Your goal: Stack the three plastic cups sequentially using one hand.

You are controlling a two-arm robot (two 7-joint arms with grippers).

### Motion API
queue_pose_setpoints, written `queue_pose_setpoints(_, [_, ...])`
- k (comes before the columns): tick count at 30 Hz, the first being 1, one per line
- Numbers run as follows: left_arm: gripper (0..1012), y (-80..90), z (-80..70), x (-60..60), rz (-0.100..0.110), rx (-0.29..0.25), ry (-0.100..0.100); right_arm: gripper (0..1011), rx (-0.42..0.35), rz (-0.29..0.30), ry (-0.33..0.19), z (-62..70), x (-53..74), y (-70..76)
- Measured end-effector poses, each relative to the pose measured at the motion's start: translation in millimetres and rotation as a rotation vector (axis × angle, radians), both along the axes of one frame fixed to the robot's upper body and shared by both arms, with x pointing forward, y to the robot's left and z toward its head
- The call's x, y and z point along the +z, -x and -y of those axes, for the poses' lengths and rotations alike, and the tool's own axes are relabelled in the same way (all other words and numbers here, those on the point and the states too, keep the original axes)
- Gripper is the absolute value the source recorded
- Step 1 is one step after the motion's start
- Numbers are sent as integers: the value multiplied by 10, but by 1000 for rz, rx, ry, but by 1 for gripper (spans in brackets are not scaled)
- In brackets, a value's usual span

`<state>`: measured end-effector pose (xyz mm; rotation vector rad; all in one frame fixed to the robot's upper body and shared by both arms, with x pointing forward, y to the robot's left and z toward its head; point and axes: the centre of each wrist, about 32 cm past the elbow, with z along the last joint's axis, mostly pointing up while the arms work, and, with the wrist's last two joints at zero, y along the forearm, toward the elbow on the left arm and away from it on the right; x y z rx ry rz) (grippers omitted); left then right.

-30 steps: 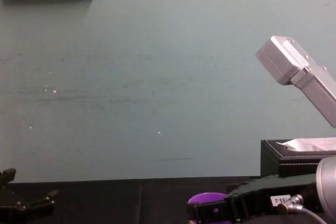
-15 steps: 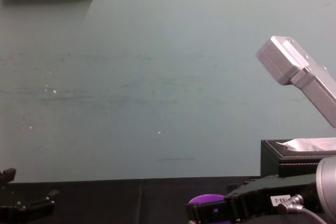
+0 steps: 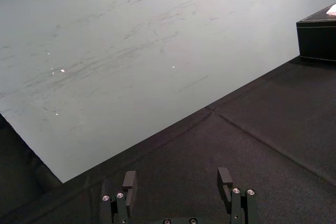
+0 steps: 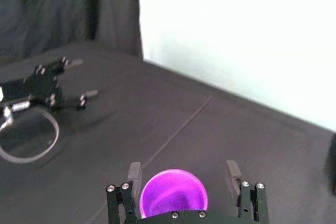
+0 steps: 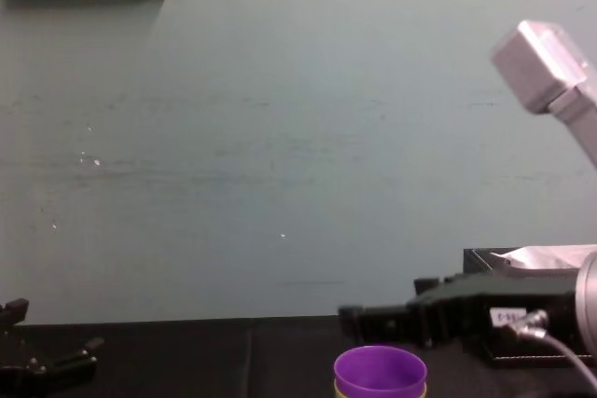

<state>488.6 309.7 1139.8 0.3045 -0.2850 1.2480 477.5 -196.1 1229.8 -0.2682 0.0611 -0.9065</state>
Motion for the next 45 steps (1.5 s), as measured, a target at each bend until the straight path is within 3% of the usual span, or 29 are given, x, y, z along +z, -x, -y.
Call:
queue_pose_setpoints(10, [1000,0,0,0,0,0,0,1003,-127,123,-89,86,-72,67])
queue_pose_setpoints(18, [1000,0,0,0,0,0,0,1003,-257,192,-98,202,-186,116])
queue_pose_setpoints(33, [1000,0,0,0,0,0,0,1003,-411,123,-8,471,-524,120])
queue_pose_setpoints(45, [1000,0,0,0,0,0,0,1003,-430,94,10,540,-584,113])
